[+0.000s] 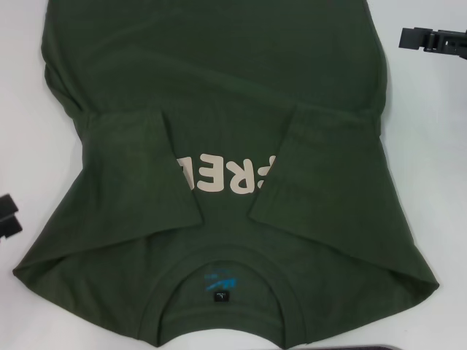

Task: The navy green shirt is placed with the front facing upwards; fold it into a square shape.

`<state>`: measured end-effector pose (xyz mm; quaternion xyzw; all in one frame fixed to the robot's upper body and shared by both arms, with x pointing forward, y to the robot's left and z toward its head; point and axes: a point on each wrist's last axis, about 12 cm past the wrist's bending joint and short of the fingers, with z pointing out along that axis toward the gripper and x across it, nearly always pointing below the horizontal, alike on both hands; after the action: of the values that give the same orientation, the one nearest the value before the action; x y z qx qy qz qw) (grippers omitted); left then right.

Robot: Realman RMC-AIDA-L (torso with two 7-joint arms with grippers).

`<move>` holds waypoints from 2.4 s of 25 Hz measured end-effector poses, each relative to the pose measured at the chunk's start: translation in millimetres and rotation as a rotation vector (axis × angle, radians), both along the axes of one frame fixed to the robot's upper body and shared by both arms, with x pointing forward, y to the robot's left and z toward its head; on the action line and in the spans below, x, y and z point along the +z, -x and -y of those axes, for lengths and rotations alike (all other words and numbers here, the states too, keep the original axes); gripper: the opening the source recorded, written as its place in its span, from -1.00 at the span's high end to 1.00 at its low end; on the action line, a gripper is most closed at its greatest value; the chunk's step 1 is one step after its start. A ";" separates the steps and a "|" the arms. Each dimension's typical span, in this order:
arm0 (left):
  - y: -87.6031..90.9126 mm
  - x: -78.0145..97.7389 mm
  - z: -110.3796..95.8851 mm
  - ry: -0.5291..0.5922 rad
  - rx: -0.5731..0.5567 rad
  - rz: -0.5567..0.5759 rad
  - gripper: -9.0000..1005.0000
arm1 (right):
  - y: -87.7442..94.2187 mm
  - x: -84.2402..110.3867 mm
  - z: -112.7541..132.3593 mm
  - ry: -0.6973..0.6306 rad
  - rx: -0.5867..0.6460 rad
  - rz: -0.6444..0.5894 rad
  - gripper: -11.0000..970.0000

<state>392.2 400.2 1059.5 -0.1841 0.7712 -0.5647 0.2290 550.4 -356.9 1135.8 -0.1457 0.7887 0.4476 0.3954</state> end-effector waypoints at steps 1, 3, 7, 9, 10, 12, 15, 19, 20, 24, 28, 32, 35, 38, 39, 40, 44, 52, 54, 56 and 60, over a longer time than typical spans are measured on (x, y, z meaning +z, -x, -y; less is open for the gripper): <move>2.5 -1.2 -1.1 -0.003 0.005 -0.016 -0.11 | -0.4 0.5 -0.7 -0.003 0.005 -0.011 -0.73; 7.1 -2.3 -3.6 -0.015 0.005 -0.043 -0.11 | -1.7 1.8 -2.7 -0.012 0.010 -0.021 -0.73; 11.5 -2.0 -6.0 -0.023 -0.002 -0.071 -0.10 | -6.1 2.8 -3.3 -0.034 -0.024 -0.043 -0.73; 12.2 -2.6 -6.7 -0.028 -0.012 -0.092 -0.10 | -7.1 1.3 -3.6 -0.037 -0.037 -0.051 -0.73; 12.4 -3.1 -7.0 -0.033 -0.020 -0.105 -0.11 | -7.1 0.5 -3.7 -0.038 -0.041 -0.054 -0.73; 12.6 -5.1 -7.1 -0.044 -0.034 -0.136 -0.11 | -6.6 -0.6 -4.1 -0.043 -0.044 -0.055 -0.73; 12.8 -7.7 -6.4 -0.053 -0.045 -0.171 -0.11 | -5.5 -2.6 -6.0 -0.051 -0.045 -0.059 -0.73; 13.2 -9.2 -6.2 -0.061 -0.053 -0.194 -0.11 | -5.5 -4.5 -7.9 -0.052 -0.046 -0.061 -0.73; 13.0 -9.1 -7.1 -0.063 -0.047 -0.195 -0.11 | -5.6 -4.9 -8.1 -0.051 -0.048 -0.061 -0.73; 13.2 -11.1 -10.4 -0.082 -0.019 -0.203 -0.10 | -5.8 -6.8 -10.3 -0.053 -0.052 -0.064 -0.73; 13.7 -14.1 -13.6 -0.109 0.007 -0.207 -0.10 | -4.8 -8.1 -10.5 -0.054 -0.055 -0.066 -0.73; 14.5 -13.8 -16.4 -0.121 0.015 -0.198 -0.11 | -4.4 -9.5 -9.4 -0.056 -0.066 -0.070 -0.73; 14.8 -13.4 -17.3 -0.132 0.013 -0.181 -0.11 | -4.2 -11.9 -9.6 -0.061 -0.075 -0.079 -0.73; 14.9 -13.7 -16.6 -0.143 0.009 -0.150 -0.11 | -4.4 -13.1 -9.5 -0.061 -0.081 -0.082 -0.73; 14.9 -14.1 -14.7 -0.143 0.001 -0.136 -0.11 | -4.5 -13.3 -9.6 -0.060 -0.082 -0.082 -0.73; 14.7 -14.9 -12.4 -0.141 -0.006 -0.125 -0.11 | -4.6 -13.4 -9.7 -0.060 -0.083 -0.083 -0.73; 13.5 -18.5 -3.9 -0.119 -0.014 -0.110 -0.11 | -5.2 -13.1 -10.6 -0.060 -0.081 -0.082 -0.73; 20.5 -12.8 -9.4 -0.040 -0.026 -0.137 -0.11 | -6.4 -12.1 -11.3 -0.060 -0.078 -0.079 -0.73; 21.9 -12.0 -9.0 -0.005 -0.031 -0.149 -0.11 | -6.8 -11.8 -11.5 -0.059 -0.077 -0.077 -0.73; 21.4 -10.6 -9.9 0.002 -0.030 -0.155 -0.11 | -7.3 -11.4 -12.2 -0.059 -0.074 -0.074 -0.73; 20.4 -7.9 -12.0 -0.059 -0.060 -0.120 -0.11 | -7.5 -11.3 -12.9 -0.058 -0.071 -0.074 -0.73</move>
<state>371.7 412.2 1051.6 -0.1876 0.8051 -0.5362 0.1708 557.9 -344.0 1124.5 -0.0895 0.7942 0.4609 0.3858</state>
